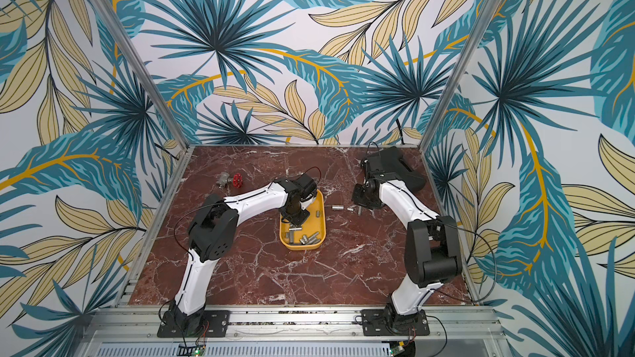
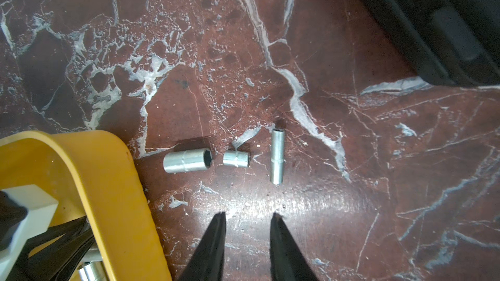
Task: Take out the socket from the storage box
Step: Pick up the socket head from the storage box, then place the socket head at the center of the board.
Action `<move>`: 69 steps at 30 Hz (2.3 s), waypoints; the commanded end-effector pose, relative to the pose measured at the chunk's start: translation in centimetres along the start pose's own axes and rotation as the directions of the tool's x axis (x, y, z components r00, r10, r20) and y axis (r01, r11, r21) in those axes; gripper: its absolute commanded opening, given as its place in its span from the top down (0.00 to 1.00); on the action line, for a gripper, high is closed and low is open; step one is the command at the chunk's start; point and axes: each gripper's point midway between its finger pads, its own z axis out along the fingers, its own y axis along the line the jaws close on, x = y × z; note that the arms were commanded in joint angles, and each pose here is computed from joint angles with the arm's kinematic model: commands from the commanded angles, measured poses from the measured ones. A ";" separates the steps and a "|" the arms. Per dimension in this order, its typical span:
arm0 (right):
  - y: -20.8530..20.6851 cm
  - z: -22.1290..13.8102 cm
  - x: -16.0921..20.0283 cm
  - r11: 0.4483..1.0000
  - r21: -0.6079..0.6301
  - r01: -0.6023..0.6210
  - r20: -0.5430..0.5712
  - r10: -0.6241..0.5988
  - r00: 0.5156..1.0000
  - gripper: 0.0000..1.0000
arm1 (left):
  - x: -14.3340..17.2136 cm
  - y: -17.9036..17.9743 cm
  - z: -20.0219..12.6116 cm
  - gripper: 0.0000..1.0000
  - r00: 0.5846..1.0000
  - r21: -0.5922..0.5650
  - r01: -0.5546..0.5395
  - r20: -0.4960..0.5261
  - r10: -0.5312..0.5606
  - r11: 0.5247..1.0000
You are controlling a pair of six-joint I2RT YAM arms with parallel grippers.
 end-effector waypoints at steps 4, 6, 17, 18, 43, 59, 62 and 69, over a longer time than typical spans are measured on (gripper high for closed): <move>-0.2 -1.2 0.2 1.000 -0.003 -0.008 0.012 0.008 1.000 0.70 | -2.3 0.6 -4.5 0.80 0.989 0.005 0.031 0.143 -0.031 1.000; -0.2 -1.3 0.2 1.000 -0.002 -0.008 0.014 0.008 1.000 0.70 | -3.0 1.3 -6.3 0.80 0.981 0.016 0.053 0.185 -0.055 0.998; -0.3 -1.0 0.7 1.000 -0.008 -0.018 0.007 0.018 1.000 0.70 | -0.9 11.2 -9.3 0.80 0.888 0.100 0.348 0.283 -0.362 0.932; -0.3 -0.9 0.7 1.000 -0.008 -0.019 0.007 0.019 1.000 0.70 | -0.6 11.9 -8.8 0.80 0.883 0.105 0.367 0.273 -0.382 0.924; -0.5 -0.6 1.2 1.000 -0.005 -0.020 -0.001 0.020 1.000 0.70 | 3.9 15.9 0.5 0.81 0.888 0.025 0.457 0.047 -0.458 0.889; -0.5 -0.8 1.1 1.000 -0.007 -0.023 0.002 0.023 1.000 0.70 | 3.8 15.7 0.6 0.70 0.889 0.037 0.455 0.046 -0.456 0.890; -0.4 -0.8 1.1 1.000 -0.011 -0.022 0.001 0.022 1.000 0.70 | 3.6 15.8 0.2 0.69 0.887 0.037 0.456 0.056 -0.458 0.889; -0.2 -1.2 0.7 1.000 -0.014 -0.014 0.008 0.014 1.000 0.70 | 3.3 16.0 -1.0 0.67 0.886 0.035 0.455 0.082 -0.456 0.890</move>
